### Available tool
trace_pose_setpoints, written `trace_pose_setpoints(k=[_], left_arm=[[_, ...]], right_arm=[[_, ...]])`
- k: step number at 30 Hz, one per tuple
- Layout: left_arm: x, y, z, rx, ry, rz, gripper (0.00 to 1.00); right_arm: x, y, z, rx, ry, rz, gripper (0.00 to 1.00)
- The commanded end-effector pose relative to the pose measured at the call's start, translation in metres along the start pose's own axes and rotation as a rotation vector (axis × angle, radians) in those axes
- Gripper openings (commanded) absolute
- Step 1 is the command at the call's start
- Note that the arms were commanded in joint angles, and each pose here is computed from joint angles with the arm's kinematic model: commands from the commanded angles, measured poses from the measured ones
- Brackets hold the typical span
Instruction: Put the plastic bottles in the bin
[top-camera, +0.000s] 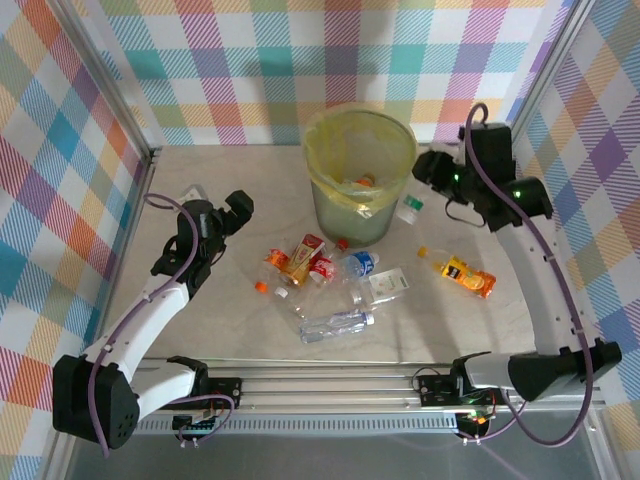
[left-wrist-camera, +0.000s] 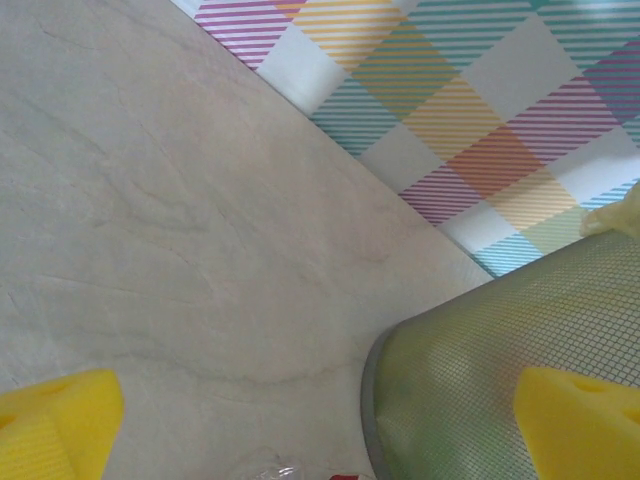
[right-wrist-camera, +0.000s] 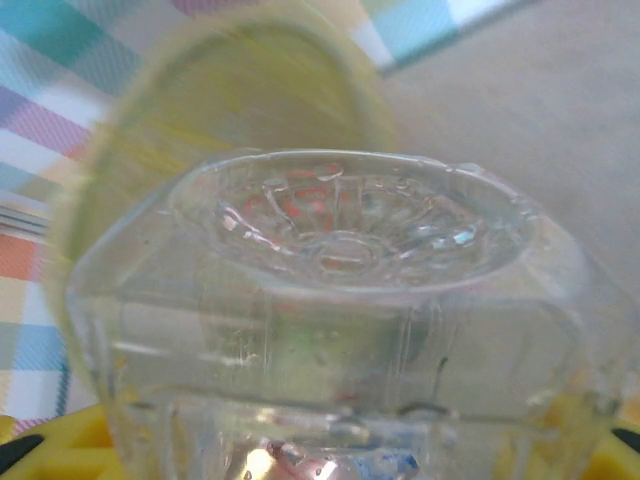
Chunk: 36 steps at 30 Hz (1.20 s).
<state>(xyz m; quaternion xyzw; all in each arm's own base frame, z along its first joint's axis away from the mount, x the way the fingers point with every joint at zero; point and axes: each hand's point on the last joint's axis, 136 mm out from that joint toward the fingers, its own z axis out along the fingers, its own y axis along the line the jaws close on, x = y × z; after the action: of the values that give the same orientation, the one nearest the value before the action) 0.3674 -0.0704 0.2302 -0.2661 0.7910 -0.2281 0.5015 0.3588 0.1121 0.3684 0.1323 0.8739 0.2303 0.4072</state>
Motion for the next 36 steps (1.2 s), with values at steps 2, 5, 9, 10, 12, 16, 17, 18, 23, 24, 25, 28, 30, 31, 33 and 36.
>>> trace_pose_setpoints(k=[2,5,9,10,12,16,17,18,23,24,25,28,30,31,33,36], left_arm=[[-0.005,-0.005,-0.008,0.053,-0.026,-0.022,1.0],[-0.005,-0.008,-0.009,0.068,-0.023,-0.017,1.0],[-0.004,-0.009,-0.009,0.075,-0.017,-0.012,1.0],[-0.004,-0.01,-0.009,0.081,-0.015,-0.012,1.0],[-0.003,-0.011,-0.009,0.087,-0.013,-0.007,1.0],[-0.002,-0.01,-0.008,0.09,-0.015,0.001,1.0],[-0.001,-0.01,-0.008,0.09,-0.013,0.002,1.0],[-0.002,-0.01,-0.008,0.091,-0.014,0.004,1.0],[-0.001,-0.012,-0.009,0.101,-0.011,0.024,1.0],[-0.001,-0.013,-0.009,0.106,-0.011,0.03,1.0],[-0.001,-0.013,-0.01,0.108,-0.013,0.035,1.0],[-0.002,-0.012,-0.011,0.106,-0.02,0.037,1.0],[-0.002,-0.012,-0.011,0.106,-0.023,0.04,1.0],[-0.002,-0.012,-0.011,0.108,-0.023,0.043,1.0],[-0.002,-0.012,-0.012,0.106,-0.025,0.044,1.0],[-0.002,-0.011,-0.011,0.106,-0.028,0.043,1.0]], right_arm=[[-0.039,0.046,0.005,-0.113,-0.083,-0.095,0.37],[-0.059,0.067,0.016,-0.146,-0.111,-0.12,0.38],[-0.078,0.083,0.039,-0.162,-0.133,-0.139,0.38],[-0.08,0.087,0.046,-0.164,-0.129,-0.146,0.38],[-0.082,0.093,0.06,-0.162,-0.119,-0.156,0.37],[-0.076,0.107,0.092,-0.148,-0.078,-0.194,0.37],[-0.074,0.109,0.099,-0.14,-0.072,-0.206,0.37],[-0.072,0.113,0.105,-0.137,-0.069,-0.218,0.37],[-0.048,0.117,0.142,-0.106,-0.01,-0.254,0.37],[-0.041,0.118,0.149,-0.099,0.004,-0.261,0.37],[-0.036,0.118,0.155,-0.093,0.016,-0.27,0.37],[-0.019,0.116,0.171,-0.067,0.054,-0.296,0.37],[-0.011,0.113,0.177,-0.045,0.075,-0.304,0.38],[-0.006,0.11,0.18,-0.032,0.088,-0.307,0.38],[0.001,0.106,0.185,-0.012,0.108,-0.305,0.38],[0.012,0.102,0.191,0.003,0.14,-0.296,0.39]])
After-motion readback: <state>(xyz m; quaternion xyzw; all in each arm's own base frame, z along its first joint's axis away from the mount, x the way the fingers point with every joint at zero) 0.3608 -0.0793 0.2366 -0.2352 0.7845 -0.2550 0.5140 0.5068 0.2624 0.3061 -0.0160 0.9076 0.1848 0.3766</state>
